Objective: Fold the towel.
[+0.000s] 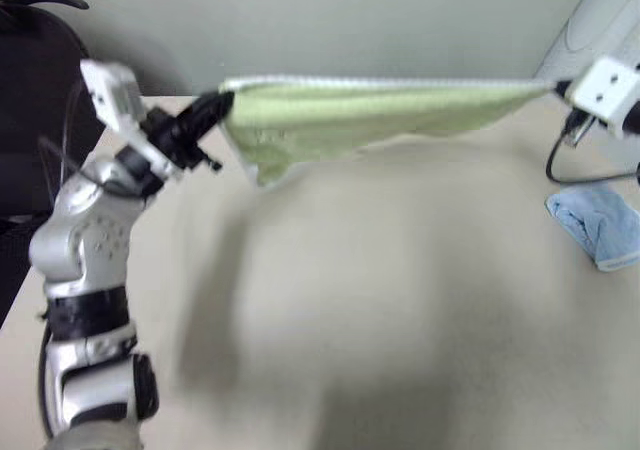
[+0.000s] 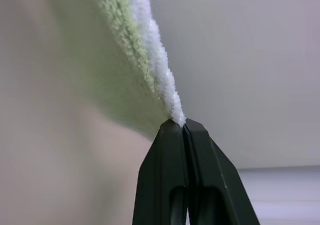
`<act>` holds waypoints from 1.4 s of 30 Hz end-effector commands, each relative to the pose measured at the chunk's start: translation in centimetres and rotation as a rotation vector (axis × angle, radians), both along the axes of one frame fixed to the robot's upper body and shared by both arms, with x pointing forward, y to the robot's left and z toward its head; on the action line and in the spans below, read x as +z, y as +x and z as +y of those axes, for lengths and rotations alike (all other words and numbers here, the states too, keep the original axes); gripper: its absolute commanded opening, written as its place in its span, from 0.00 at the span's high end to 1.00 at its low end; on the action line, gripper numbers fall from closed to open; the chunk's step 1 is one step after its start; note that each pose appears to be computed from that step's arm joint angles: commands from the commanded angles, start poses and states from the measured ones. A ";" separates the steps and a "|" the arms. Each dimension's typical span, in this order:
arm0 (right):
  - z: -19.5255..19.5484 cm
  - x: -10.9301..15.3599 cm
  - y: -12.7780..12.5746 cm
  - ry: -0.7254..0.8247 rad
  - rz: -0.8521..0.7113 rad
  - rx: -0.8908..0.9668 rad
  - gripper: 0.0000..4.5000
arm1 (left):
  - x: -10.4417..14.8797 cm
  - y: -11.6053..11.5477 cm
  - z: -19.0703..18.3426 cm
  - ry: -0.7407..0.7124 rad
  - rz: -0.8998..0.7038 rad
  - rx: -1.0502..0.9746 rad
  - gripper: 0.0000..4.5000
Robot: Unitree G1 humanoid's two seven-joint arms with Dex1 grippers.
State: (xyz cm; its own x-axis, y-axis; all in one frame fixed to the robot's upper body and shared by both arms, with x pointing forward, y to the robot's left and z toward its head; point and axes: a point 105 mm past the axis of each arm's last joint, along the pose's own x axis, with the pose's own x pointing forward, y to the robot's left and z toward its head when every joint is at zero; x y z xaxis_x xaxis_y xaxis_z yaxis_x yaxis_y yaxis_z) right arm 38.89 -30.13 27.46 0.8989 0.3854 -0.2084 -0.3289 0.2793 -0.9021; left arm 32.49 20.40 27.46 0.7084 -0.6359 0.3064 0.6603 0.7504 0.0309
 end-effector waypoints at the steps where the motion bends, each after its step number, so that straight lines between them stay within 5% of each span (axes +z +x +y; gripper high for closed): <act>1: -1.2 -4.0 -3.6 0.030 0.187 0.051 1.00 | -2.7 -3.9 -0.1 0.100 0.078 -0.025 0.99; 5: -1.1 -8.9 -6.9 0.035 0.387 0.069 1.00 | -7.8 -6.9 -1.8 0.213 0.248 -0.086 0.99; 11: -1.0 -9.7 -7.6 0.014 0.432 0.047 1.00 | -10.6 -9.0 -3.0 0.193 0.354 -0.117 0.99; 16: 0.8 -7.7 -4.4 -0.018 0.308 0.050 1.00 | -11.5 -8.8 -2.2 0.131 0.393 -0.060 0.99; 22: 4.0 -6.4 1.8 -0.047 0.180 0.007 1.00 | -11.5 -4.5 1.5 -0.010 0.381 0.207 0.99; 28: 7.3 -5.8 6.1 -0.149 0.101 -0.049 1.00 | -12.3 -2.3 2.4 -0.005 0.401 0.285 0.99; 38: 9.4 -6.9 7.6 -0.267 0.061 -0.058 1.00 | -14.8 -2.4 1.0 0.084 0.442 0.255 0.99; 40: 9.2 -7.0 7.6 -0.244 0.067 -0.068 0.91 | -15.2 -2.5 1.0 0.104 0.449 0.252 1.00; 42: 9.0 -7.1 7.6 -0.235 0.068 -0.079 0.78 | -15.5 -2.5 1.2 0.102 0.458 0.257 0.83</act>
State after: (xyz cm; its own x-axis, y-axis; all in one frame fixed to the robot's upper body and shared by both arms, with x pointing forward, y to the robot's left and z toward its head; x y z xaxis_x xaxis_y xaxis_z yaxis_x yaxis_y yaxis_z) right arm 46.12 -21.06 18.34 0.8789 0.2480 -0.4074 -0.4363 0.0733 -0.8968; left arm 30.02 21.37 11.49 0.8876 -0.4363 -0.1480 0.4145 0.8964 -0.1569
